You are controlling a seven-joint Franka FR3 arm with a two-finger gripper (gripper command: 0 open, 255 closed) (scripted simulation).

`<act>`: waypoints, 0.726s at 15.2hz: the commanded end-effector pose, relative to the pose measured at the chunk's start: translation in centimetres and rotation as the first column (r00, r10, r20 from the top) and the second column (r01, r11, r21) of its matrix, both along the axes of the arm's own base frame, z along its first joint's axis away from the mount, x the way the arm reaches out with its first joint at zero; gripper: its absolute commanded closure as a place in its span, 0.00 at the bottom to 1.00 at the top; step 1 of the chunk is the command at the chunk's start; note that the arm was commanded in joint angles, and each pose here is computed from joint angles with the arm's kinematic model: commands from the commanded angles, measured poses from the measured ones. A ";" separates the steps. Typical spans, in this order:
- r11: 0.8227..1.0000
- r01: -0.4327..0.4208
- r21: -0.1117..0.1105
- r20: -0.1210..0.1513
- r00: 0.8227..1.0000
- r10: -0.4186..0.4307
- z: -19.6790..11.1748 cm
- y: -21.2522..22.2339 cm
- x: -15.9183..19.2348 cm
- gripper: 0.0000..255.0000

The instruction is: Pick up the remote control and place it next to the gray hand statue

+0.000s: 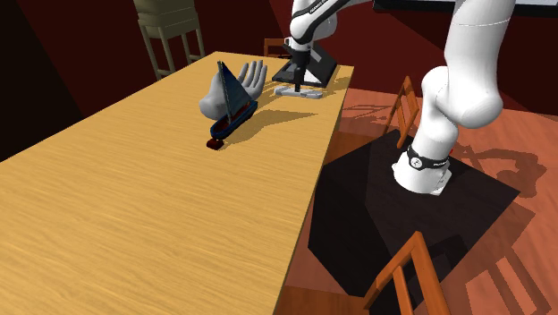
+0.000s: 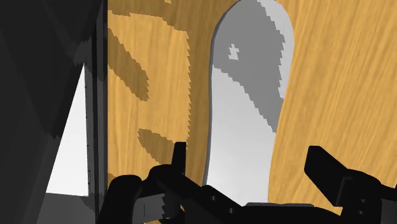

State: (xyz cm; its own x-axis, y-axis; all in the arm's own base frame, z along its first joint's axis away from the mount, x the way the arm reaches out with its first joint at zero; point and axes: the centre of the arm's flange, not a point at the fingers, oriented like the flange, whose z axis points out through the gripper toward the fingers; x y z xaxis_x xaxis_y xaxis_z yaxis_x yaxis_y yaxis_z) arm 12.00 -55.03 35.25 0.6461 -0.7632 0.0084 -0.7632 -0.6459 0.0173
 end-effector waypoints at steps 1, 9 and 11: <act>1.000 0.000 0.000 0.000 1.000 0.000 2.0 0.0 0.0 0.00; 1.000 0.000 0.000 0.000 1.000 0.000 4.4 0.1 0.0 0.00; 1.000 0.000 0.000 0.000 1.000 0.000 4.4 0.1 0.0 0.00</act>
